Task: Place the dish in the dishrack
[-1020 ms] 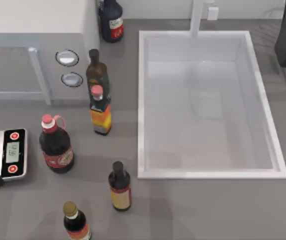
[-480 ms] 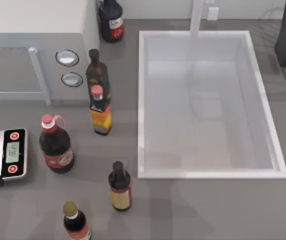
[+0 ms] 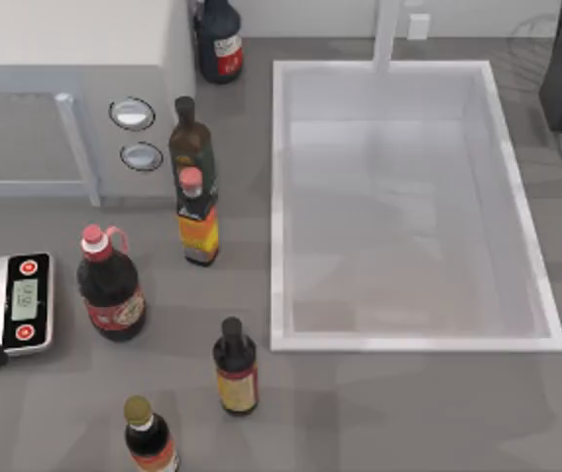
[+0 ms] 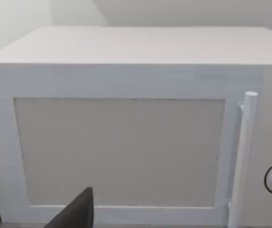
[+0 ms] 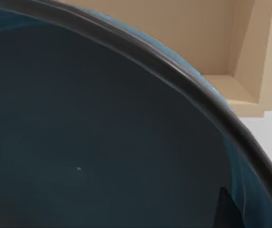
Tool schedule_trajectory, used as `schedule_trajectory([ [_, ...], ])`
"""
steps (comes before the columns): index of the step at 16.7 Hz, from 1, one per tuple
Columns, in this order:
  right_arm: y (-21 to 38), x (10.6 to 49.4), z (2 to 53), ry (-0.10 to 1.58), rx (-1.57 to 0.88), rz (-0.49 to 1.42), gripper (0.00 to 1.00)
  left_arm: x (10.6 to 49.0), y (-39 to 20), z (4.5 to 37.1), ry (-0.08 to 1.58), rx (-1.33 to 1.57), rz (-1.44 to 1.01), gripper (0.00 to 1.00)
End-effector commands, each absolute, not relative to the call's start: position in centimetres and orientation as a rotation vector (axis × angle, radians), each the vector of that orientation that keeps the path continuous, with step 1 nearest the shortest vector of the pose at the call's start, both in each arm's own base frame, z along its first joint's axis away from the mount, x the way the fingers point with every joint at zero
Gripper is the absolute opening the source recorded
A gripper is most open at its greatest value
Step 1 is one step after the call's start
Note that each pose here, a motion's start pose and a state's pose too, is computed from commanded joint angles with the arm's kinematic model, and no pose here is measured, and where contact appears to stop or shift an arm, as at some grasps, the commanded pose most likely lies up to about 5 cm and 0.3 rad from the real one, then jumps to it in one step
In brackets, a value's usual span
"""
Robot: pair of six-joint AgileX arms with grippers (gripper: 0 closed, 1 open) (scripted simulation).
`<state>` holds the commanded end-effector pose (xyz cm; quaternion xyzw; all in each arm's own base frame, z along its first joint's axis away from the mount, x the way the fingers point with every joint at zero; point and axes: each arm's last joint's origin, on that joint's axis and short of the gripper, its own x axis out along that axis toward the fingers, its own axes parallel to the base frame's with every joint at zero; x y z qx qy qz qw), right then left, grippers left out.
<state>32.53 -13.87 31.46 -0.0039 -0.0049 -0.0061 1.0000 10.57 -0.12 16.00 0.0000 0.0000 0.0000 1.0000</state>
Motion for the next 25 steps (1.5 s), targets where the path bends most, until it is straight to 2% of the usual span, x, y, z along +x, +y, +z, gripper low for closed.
schedule_trajectory([
  [3,-12.7,35.9,26.5,-0.018,-0.009,-0.011,0.0,10.6,-0.1,16.0,0.0,0.0,0.0,1.0],
  [6,-11.2,37.5,22.9,-0.005,-0.002,-0.01,0.0,10.6,-0.1,16.0,0.0,0.0,0.0,1.0],
  [12,-10.8,37.9,21.9,0.0,0.0,-0.01,0.0,10.6,-0.1,16.0,0.0,0.0,0.0,1.0],
  [25,-10.8,37.9,21.9,0.0,0.0,-0.01,0.98,10.6,-0.1,16.0,0.0,0.0,0.0,1.0],
])
